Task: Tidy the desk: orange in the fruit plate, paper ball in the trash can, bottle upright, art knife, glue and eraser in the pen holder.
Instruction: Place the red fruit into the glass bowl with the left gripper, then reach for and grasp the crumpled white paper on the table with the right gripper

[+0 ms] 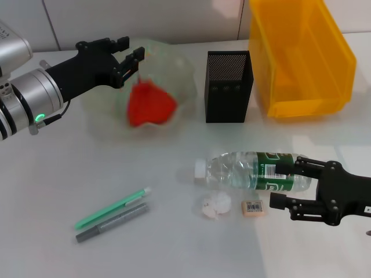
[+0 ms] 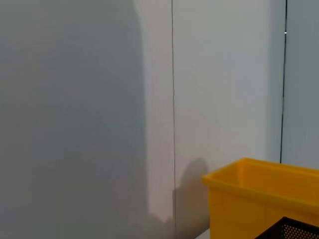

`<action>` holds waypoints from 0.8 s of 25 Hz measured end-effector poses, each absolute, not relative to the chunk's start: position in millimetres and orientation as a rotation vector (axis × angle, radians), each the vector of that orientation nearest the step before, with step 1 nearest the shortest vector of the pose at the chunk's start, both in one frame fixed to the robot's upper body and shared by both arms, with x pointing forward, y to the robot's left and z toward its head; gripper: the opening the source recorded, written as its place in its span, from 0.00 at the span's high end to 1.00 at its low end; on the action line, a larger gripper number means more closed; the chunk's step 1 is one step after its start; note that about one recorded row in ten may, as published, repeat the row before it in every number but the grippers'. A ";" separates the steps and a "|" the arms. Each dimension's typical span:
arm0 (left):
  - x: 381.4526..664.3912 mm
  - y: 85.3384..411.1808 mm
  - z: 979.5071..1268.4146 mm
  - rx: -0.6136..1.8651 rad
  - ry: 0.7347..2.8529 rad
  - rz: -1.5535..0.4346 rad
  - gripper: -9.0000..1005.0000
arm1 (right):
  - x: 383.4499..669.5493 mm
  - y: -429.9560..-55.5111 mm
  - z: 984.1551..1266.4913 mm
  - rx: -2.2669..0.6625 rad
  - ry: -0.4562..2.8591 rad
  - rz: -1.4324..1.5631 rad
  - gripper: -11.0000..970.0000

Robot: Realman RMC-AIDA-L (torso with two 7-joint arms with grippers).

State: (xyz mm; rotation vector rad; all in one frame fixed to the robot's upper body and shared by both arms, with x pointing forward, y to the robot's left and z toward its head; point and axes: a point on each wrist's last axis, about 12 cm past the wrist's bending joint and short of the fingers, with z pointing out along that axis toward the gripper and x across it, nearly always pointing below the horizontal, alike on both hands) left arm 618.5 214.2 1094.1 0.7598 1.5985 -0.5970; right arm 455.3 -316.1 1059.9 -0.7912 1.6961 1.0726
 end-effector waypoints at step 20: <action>524.8 235.0 1073.1 0.988 1.472 -0.945 0.19 | 457.1 -356.0 1137.9 -0.965 1.772 1.093 0.18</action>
